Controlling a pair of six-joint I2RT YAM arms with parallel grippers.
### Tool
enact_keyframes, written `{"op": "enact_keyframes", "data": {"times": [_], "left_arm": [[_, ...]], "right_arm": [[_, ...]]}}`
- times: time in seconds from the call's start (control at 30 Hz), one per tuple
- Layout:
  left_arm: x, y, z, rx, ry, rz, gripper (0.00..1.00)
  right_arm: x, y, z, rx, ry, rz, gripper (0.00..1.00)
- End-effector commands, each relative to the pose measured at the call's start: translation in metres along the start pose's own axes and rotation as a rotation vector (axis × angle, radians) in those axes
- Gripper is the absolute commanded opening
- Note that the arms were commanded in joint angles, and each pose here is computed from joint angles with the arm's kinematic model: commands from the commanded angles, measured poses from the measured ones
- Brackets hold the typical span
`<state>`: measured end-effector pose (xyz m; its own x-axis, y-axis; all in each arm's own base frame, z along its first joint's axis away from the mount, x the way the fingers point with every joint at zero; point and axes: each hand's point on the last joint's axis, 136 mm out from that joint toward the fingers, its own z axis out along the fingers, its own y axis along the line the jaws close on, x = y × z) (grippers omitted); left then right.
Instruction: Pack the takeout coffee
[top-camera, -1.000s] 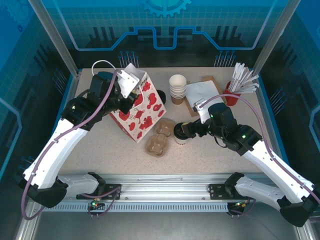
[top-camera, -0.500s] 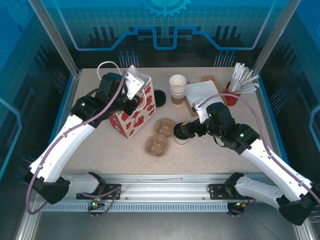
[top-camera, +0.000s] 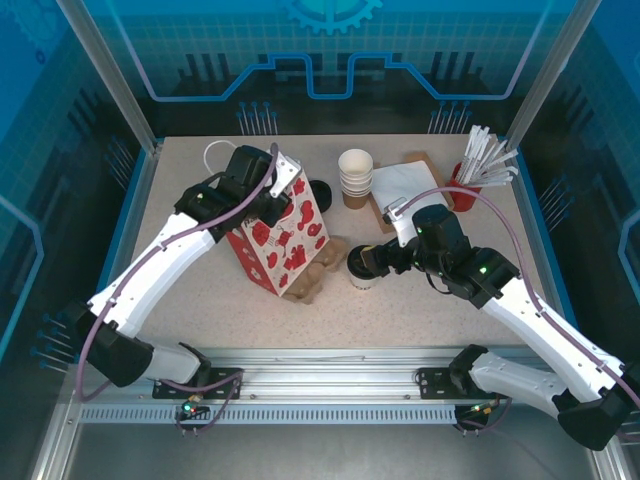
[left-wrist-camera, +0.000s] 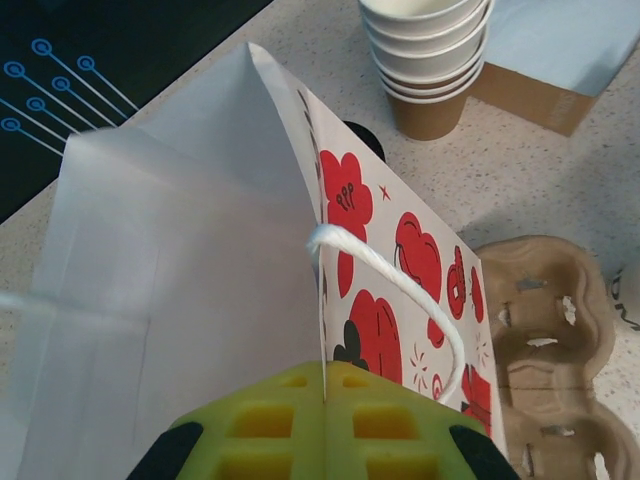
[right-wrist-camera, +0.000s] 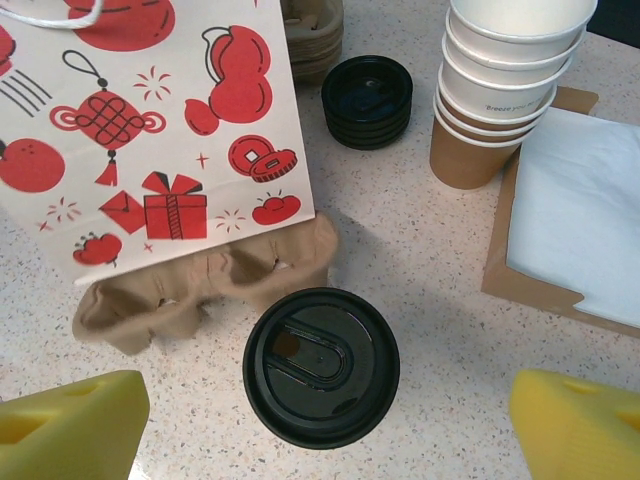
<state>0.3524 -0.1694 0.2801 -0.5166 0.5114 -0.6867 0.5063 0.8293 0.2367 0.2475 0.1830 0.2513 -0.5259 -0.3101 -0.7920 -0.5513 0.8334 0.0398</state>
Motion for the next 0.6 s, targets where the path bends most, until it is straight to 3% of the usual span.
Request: {"op": "enact_keyframes", "data": {"times": [0.0, 0.27, 0.57], "left_arm": [[-0.006, 0.008, 0.006, -0.034, -0.024, -0.009, 0.00], [-0.020, 0.012, -0.012, -0.004, -0.102, -0.059, 0.00], [0.001, 0.019, 0.016, -0.059, -0.019, -0.021, 0.00]], "right_arm": [[0.003, -0.002, 0.005, -0.001, 0.007, 0.020, 0.95], [0.007, -0.002, 0.008, 0.003, 0.017, 0.023, 0.95], [0.006, 0.000, 0.010, -0.007, 0.021, 0.025, 0.94]]}}
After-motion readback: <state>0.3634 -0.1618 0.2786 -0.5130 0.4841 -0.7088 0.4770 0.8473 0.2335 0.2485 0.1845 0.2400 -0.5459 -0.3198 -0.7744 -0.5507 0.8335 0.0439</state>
